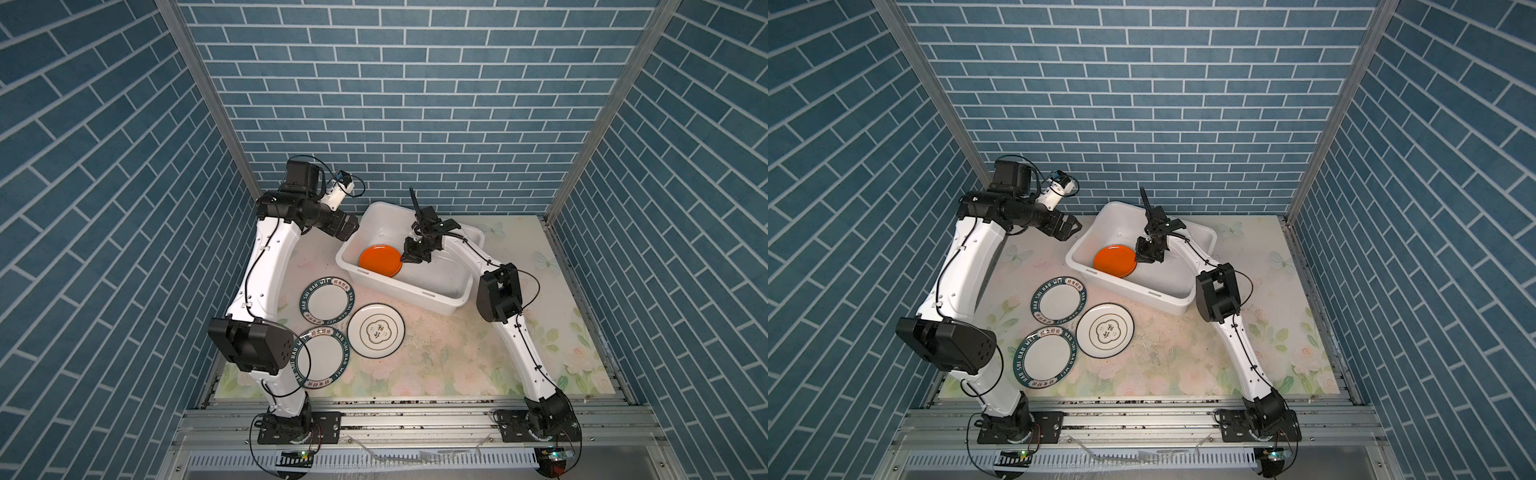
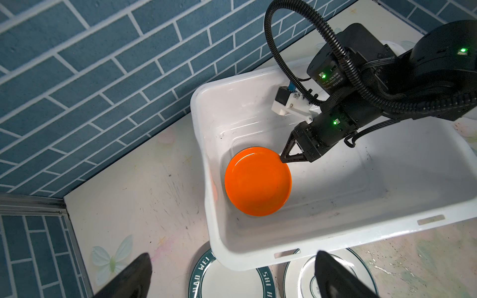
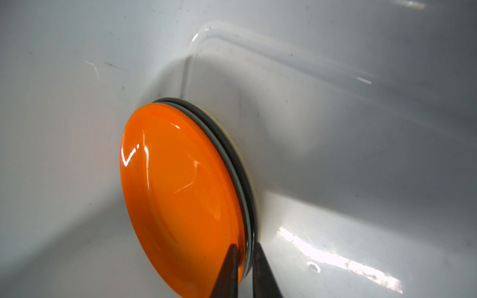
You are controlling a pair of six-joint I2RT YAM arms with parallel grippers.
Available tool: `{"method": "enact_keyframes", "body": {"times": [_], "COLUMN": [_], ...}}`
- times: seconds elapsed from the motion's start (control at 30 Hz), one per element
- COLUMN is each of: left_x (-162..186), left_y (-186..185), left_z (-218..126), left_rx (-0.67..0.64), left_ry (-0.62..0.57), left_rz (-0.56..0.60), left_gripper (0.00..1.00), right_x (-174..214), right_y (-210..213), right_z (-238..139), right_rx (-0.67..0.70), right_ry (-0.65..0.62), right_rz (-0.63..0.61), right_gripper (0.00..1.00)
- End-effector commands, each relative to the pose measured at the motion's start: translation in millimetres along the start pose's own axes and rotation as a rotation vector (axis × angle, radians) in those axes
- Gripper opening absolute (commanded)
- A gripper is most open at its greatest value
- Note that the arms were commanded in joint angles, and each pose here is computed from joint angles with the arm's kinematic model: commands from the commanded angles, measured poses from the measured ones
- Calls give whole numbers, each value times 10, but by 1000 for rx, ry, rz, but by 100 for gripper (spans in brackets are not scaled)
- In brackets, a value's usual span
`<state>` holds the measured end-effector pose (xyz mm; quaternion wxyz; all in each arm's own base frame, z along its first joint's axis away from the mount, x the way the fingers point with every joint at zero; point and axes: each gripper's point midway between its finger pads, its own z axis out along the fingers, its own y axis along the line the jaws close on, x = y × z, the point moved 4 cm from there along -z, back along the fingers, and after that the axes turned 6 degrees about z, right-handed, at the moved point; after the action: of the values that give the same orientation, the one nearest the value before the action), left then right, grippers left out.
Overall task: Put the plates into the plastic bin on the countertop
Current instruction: 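Open the right gripper to release the orange plate, then raise the right gripper out of the bin and move toward the white plates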
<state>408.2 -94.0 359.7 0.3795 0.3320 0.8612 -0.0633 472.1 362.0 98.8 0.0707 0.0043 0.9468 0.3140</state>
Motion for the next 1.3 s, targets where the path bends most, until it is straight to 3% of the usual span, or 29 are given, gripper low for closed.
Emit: {"method": "enact_keyframes", "body": {"times": [0.0,0.23,0.4,0.73,0.9,1.07,1.27], "left_x": [-42,-86,-90,-113,-139,-165,-94], "left_y": [5,23,24,-73,-85,-85,-39], "left_z": [-79,-141,-172,-183,-153,-99,-29], "left_rx": [-1,-14,-20,57,78,101,85], "left_ry": [-21,-30,-28,-32,-45,-46,20], "left_rz": [-1,0,-17,-44,-101,-133,-95], "left_gripper": [99,100,99,100,100,99,95], "right_x": [-154,-276,-149,574,1092,1551,2029], "right_y": [274,481,625,667,592,613,587], "right_z": [-493,-1106,-1549,-2253,-2503,-2562,-2315], "right_rx": [-15,-37,-60,-117,-75,-106,-95], "right_ry": [-120,-235,-257,-185,-150,-115,-120], "right_rz": [-76,-120,-158,-132,-153,-182,-260], "right_gripper": [15,20,24,29,29,29,32]}}
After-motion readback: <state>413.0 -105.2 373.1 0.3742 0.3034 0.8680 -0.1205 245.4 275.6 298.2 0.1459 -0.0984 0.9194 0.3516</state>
